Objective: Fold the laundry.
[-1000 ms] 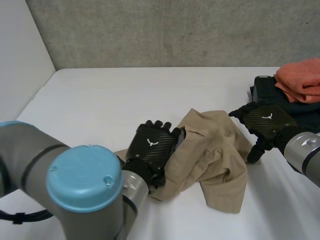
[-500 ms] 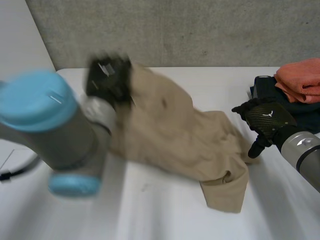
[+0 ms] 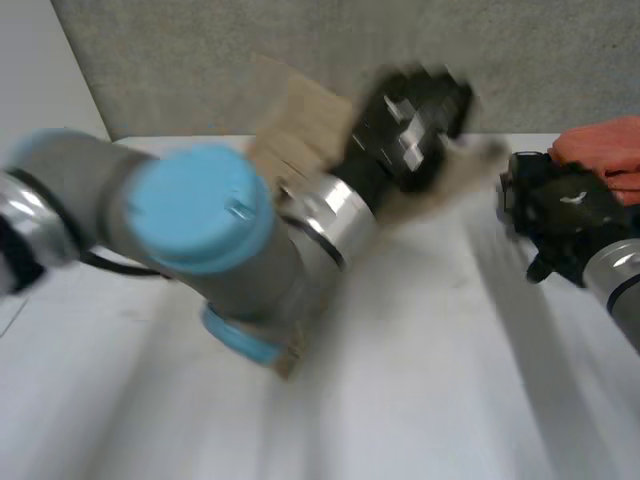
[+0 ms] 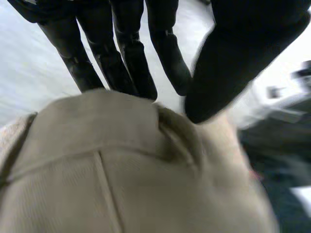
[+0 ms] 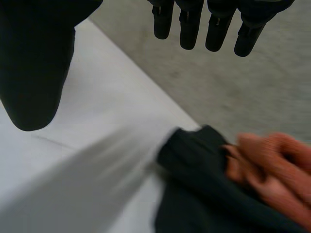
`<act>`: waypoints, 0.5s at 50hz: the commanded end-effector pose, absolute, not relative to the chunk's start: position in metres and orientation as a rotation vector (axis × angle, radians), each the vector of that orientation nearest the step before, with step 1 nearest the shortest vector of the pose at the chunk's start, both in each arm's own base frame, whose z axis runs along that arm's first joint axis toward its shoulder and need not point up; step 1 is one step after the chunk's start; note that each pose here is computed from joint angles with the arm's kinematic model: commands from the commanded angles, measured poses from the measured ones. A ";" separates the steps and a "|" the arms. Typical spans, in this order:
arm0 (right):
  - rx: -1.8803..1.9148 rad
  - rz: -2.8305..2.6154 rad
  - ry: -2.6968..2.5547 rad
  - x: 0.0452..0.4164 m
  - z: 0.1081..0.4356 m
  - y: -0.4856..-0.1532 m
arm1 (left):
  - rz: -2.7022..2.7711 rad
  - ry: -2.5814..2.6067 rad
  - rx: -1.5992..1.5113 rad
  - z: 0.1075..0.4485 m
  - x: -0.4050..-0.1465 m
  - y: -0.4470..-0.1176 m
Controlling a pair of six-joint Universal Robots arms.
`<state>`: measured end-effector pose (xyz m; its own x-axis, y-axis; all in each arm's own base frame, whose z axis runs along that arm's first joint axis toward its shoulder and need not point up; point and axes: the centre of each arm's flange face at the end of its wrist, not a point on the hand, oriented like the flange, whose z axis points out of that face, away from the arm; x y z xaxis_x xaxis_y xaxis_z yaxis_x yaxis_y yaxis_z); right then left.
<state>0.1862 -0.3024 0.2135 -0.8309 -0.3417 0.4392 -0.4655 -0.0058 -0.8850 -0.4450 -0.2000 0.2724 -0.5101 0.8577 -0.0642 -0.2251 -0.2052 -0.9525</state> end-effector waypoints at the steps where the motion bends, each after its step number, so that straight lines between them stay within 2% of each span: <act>1: 0.738 1.950 -2.094 0.157 0.216 -0.334 | 1.444 -1.411 -1.037 0.207 -0.455 -0.143; 4: 0.720 1.949 -2.085 0.152 0.219 -0.343 | 1.446 -1.415 -1.072 0.216 -0.446 -0.133; 8: 0.732 1.970 -2.041 0.153 0.233 -0.350 | 1.540 -1.373 -1.044 0.256 -0.426 -0.130; 13: 0.831 1.955 -1.995 0.162 0.259 -0.353 | 1.743 -1.458 -0.885 0.292 -0.386 -0.159; 14: 0.856 1.961 -1.998 0.167 0.263 -0.351 | 1.818 -1.513 -0.814 0.298 -0.371 -0.171; 19: 1.031 2.067 -2.027 0.219 0.286 -0.335 | 1.991 -1.722 -0.620 0.293 -0.331 -0.217; 23: 1.130 2.090 -2.125 0.257 0.273 -0.334 | 2.076 -1.889 -0.524 0.278 -0.300 -0.256; 25: 1.169 2.096 -2.158 0.274 0.262 -0.338 | 2.070 -1.995 -0.525 0.257 -0.288 -0.277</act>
